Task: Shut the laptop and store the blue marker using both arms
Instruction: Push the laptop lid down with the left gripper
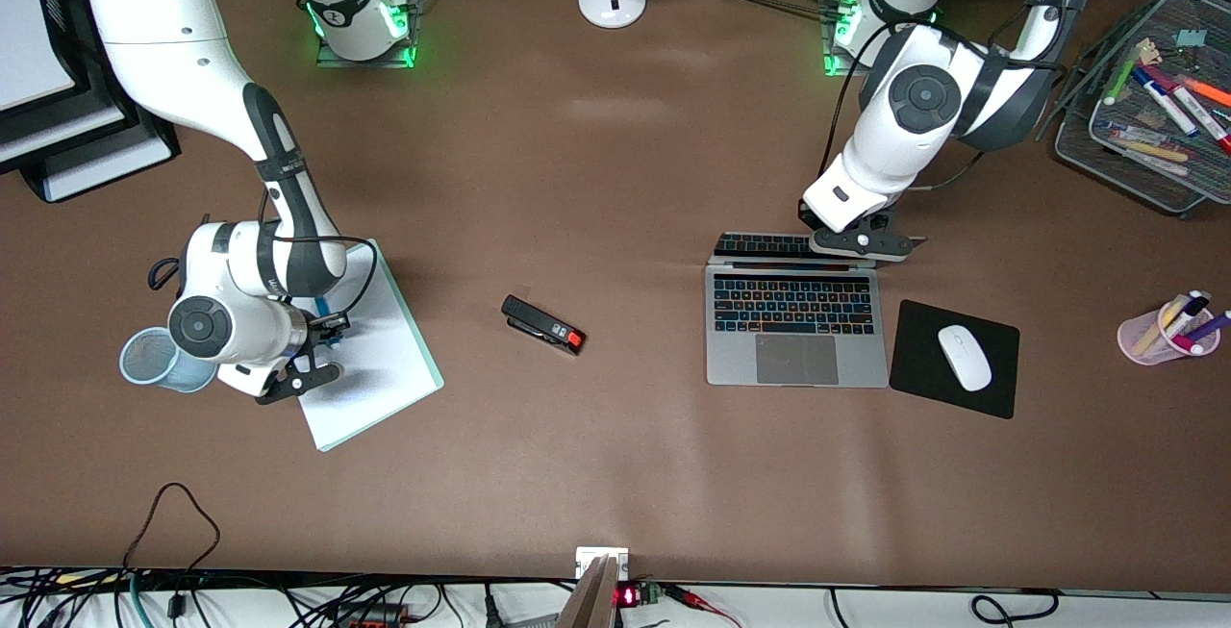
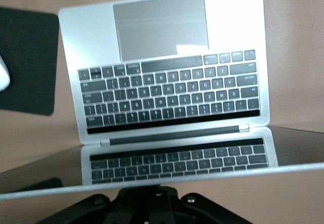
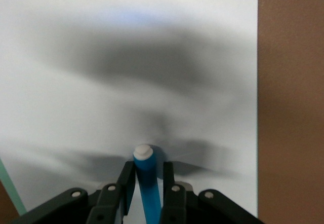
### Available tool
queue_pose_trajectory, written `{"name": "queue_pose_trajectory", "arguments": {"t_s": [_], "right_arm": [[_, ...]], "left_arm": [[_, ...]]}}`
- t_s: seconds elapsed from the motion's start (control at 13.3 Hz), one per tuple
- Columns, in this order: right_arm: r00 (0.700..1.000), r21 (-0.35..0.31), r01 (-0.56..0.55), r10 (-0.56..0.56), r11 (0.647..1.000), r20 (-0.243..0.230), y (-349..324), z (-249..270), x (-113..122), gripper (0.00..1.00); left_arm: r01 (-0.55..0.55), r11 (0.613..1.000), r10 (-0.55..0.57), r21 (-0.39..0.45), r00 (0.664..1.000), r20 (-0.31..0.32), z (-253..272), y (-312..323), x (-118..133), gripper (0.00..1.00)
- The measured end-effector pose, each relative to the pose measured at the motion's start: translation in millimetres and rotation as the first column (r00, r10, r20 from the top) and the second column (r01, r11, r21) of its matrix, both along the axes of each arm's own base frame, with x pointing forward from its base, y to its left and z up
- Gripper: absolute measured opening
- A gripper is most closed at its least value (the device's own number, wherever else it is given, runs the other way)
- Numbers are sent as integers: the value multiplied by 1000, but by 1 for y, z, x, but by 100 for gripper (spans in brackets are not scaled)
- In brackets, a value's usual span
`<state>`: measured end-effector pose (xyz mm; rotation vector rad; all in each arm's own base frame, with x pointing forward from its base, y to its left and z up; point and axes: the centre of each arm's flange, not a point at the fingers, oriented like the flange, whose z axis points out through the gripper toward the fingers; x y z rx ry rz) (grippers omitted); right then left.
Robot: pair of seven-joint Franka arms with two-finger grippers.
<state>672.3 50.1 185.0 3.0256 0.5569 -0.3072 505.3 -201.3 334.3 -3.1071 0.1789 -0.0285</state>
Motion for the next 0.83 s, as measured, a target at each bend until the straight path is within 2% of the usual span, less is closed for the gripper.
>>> {"name": "queue_pose_trajectory", "arguments": {"t_s": [0.23,0.45,0.83], "right_arm": [[1000,0,0,0,1000,2,0,0,1,26],[1000,1,-1,1,1000,6,1,2,2,17],[1000,2,-2,2,1000,16,1,6,5,17]], "left_arm": [[-7,1000,8,-29,999,49,-2,4,13,1],[-2,999,5,-41,998,63,-4,4,31,1],[8,999,-3,-51,995,96,-6,7,68,1]]}}
